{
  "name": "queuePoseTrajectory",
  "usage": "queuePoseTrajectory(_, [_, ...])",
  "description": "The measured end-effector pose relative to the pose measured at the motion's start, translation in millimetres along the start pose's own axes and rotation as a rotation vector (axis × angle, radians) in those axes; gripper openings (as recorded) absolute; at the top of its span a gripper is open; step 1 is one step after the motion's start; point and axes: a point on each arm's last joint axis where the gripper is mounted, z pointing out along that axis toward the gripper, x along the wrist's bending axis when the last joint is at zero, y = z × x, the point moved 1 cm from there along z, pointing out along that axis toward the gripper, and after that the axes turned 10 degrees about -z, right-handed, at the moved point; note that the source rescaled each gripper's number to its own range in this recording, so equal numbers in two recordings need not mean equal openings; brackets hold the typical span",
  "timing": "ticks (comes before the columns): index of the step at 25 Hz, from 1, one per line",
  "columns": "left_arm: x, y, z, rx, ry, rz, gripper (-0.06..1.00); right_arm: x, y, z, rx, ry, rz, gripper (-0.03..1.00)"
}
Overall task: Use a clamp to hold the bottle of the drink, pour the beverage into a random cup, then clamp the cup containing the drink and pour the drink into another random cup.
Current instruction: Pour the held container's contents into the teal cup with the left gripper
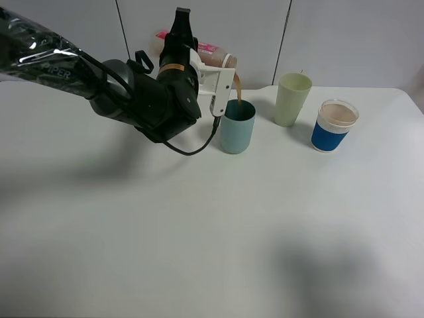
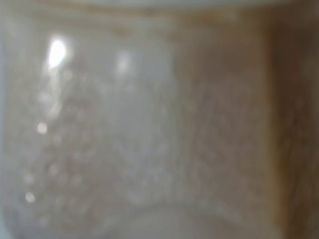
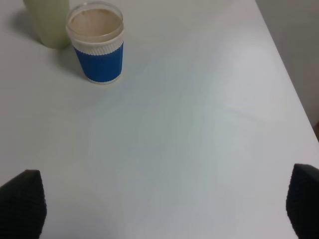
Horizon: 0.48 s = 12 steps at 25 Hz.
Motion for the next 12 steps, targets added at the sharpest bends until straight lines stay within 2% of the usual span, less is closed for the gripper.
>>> queuePoseTrajectory(12, [1.8,-4.3,3.2,0.015,0.017,0.02,0.04,0.0,0.0,0.0,0.0,0.0,0.0,0.88])
